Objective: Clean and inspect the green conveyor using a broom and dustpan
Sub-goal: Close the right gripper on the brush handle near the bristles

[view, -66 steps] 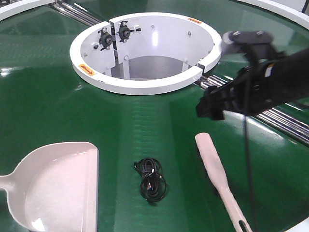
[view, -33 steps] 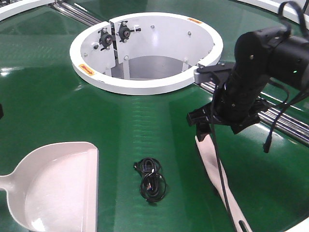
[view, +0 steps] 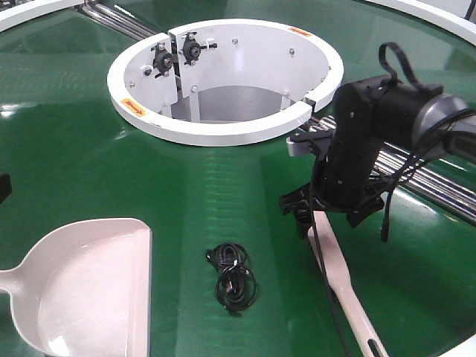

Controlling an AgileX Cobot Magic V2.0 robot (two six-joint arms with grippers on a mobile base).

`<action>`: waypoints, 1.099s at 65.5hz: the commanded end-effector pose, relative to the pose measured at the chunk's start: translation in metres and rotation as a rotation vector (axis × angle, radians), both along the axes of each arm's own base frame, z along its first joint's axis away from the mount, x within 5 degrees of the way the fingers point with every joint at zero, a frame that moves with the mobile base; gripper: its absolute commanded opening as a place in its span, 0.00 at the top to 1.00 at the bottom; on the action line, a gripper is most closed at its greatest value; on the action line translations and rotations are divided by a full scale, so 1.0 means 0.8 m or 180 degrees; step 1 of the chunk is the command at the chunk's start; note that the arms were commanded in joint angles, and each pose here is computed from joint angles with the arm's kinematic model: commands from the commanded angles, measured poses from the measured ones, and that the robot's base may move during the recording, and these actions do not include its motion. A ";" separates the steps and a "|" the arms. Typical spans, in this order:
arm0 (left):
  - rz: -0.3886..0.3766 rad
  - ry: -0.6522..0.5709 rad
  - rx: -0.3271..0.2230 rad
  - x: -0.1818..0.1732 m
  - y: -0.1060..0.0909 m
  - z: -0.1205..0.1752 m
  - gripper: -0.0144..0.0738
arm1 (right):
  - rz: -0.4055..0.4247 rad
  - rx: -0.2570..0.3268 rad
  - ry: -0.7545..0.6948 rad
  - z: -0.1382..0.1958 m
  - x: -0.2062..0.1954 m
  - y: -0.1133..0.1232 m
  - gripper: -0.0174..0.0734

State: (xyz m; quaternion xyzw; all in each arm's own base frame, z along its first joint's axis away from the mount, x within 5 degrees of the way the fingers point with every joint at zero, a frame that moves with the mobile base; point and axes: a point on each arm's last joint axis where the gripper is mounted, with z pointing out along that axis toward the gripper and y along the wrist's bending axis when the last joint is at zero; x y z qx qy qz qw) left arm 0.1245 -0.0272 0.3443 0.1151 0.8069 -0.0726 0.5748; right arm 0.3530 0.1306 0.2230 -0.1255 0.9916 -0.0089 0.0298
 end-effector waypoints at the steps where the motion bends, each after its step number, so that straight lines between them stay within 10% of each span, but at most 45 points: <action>1: 0.0027 -0.0270 -0.0104 0.001 0.000 0.020 0.16 | -0.0021 0.0089 -0.0241 0.019 0.007 -0.001 0.17; 24: 0.0001 -0.0197 -0.0089 0.000 -0.001 0.018 0.16 | -0.0019 0.0040 -0.0095 -0.007 0.014 0.002 0.22; 49: -0.0009 -0.0166 -0.0084 0.000 -0.001 0.017 0.16 | -0.0023 0.0015 -0.0025 -0.003 0.010 0.001 0.83; 72: -0.0012 -0.0159 -0.0083 0.000 -0.002 0.016 0.16 | -0.0088 0.0283 -0.0122 0.044 -0.011 0.001 0.82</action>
